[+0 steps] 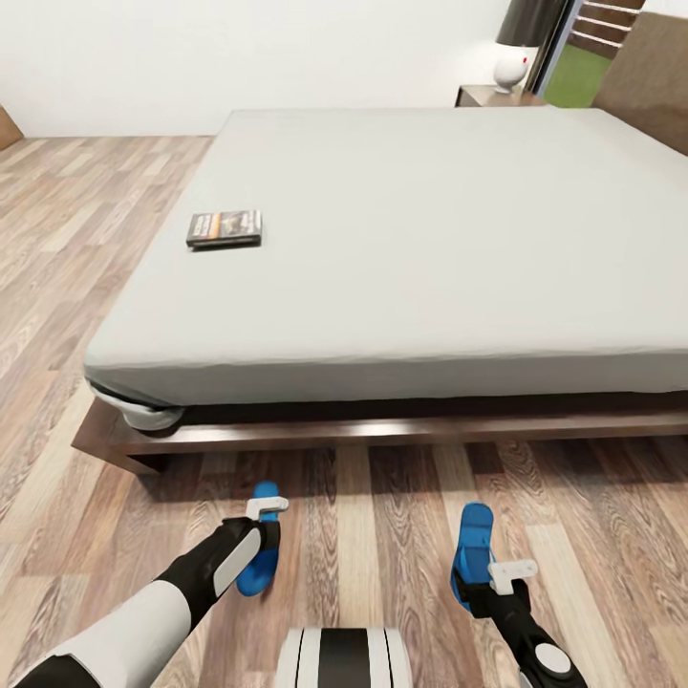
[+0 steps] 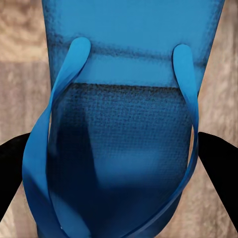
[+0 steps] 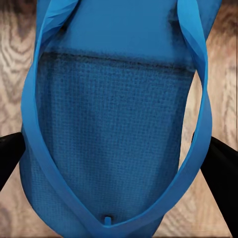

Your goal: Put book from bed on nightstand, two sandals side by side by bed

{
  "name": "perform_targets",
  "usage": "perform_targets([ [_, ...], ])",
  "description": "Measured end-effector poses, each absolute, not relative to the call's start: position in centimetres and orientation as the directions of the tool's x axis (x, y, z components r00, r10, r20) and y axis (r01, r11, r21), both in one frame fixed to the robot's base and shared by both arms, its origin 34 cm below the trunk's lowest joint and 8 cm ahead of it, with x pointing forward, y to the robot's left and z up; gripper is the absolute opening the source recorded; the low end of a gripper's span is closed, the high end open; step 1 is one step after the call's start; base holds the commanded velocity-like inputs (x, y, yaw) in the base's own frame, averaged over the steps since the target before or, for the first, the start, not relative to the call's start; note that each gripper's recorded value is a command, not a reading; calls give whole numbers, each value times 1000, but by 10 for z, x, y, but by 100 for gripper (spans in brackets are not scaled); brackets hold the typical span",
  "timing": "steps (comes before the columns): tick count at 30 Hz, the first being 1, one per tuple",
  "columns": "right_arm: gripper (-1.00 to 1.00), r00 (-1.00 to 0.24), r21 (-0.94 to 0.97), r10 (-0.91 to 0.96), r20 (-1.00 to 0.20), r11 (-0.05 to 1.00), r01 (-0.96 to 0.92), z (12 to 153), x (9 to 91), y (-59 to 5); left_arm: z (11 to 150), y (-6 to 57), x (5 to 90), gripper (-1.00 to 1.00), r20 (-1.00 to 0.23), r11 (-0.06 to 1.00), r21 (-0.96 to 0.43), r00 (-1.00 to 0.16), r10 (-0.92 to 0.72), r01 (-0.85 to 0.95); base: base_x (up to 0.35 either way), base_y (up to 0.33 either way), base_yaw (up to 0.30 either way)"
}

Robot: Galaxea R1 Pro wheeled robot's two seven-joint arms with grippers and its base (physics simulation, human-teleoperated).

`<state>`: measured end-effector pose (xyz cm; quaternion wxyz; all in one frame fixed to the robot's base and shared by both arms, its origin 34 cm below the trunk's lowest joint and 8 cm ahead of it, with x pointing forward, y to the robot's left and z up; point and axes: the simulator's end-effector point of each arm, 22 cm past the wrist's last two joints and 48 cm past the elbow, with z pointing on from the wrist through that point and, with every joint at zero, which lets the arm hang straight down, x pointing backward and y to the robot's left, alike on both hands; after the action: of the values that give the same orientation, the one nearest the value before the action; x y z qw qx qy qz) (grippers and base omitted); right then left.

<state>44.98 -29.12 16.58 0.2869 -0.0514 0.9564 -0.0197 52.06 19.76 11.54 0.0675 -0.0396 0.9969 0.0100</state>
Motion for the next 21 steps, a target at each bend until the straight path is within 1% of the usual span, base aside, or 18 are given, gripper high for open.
perform_targets([
  [17, -100, -840, -56, -112, -530, 994, -97, 158, 429, -290, 91, 197, 501, -100, -88, 997, 17, -993, -79, -80, 0, 0, 0],
  [21, -100, -849, -55, -112, -517, 994, -98, 153, 423, -290, 84, 197, 501, -100, -99, 996, 13, -991, -87, -89, 0, 0, 0],
])
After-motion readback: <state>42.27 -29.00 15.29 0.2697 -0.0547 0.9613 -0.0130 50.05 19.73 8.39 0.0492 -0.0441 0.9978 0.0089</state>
